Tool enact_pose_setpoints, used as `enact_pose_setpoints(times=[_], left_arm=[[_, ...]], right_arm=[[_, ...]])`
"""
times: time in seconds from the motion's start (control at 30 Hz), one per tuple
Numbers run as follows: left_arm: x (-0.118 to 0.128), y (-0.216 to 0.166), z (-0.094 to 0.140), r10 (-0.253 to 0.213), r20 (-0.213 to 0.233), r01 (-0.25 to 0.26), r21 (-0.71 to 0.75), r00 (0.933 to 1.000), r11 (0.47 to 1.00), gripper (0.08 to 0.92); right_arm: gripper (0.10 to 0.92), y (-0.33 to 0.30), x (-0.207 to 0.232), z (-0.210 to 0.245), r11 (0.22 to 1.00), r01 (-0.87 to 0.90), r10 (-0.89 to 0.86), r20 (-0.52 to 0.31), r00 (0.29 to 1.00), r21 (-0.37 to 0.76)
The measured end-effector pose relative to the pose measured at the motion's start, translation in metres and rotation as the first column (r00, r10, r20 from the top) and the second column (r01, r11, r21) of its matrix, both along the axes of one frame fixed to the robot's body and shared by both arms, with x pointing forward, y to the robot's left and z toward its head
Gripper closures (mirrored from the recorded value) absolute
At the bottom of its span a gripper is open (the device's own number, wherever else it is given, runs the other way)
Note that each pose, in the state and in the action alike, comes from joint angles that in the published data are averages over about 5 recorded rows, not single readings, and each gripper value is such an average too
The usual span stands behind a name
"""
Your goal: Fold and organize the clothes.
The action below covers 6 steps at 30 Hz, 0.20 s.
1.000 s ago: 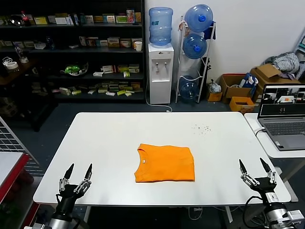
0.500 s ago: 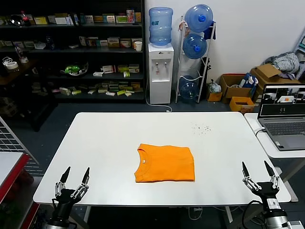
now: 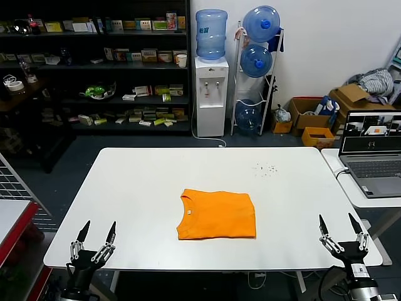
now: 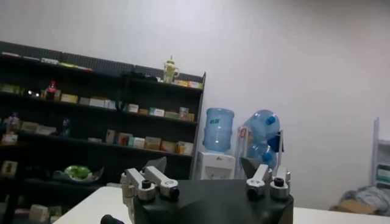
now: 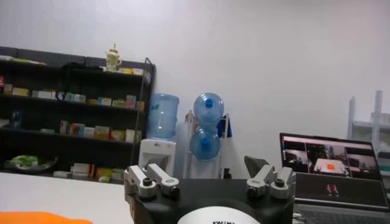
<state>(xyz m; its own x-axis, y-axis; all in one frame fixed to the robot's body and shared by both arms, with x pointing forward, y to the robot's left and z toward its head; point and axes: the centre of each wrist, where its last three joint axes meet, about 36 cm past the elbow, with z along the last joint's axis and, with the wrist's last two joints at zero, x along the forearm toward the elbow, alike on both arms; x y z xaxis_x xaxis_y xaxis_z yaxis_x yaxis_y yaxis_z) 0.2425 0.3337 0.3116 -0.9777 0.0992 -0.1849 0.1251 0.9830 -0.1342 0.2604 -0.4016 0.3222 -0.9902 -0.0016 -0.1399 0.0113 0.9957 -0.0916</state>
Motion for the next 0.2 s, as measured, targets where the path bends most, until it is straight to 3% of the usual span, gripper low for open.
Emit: enact_pose_setpoints(times=[0.2], left_arm=[[-0.0014,-0.0015,-0.0010,0.002,-0.001,-0.002,0.000,1.0000,1.000,0.177]], right_arm=[[0.200,0.0000,-0.0004,-0.0011,1.000,0.002,-0.002,0.001,1.000,0.000]])
